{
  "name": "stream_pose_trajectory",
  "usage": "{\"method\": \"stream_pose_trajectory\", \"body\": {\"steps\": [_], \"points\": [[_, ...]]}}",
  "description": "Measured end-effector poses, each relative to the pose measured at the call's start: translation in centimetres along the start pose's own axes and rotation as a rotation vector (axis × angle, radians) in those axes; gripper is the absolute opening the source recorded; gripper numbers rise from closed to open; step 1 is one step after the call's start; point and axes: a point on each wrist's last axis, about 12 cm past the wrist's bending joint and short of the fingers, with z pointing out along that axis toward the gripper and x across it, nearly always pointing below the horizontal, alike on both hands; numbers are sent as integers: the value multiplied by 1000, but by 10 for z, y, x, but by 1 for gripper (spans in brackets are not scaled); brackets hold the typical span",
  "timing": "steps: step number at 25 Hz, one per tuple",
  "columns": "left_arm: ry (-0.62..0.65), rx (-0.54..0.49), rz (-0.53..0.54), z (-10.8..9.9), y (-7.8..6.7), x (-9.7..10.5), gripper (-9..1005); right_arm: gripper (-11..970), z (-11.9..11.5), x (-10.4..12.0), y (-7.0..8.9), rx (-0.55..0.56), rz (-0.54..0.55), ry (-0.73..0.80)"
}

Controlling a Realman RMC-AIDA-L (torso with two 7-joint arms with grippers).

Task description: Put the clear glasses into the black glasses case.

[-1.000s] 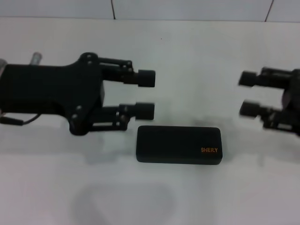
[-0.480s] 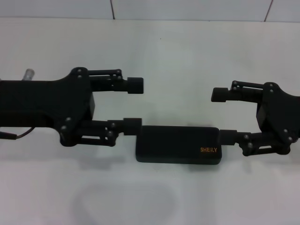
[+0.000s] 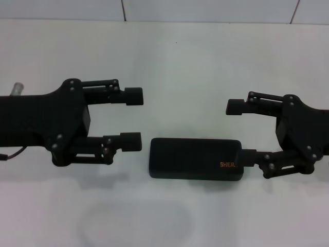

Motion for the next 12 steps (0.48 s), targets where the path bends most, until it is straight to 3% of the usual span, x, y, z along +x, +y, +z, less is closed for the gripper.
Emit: {"method": "stream_pose_trajectory", "body": {"steps": [12], "points": [[-30, -37, 2, -6, -3, 12, 729, 868, 4, -2, -1, -20, -4, -4]]}}
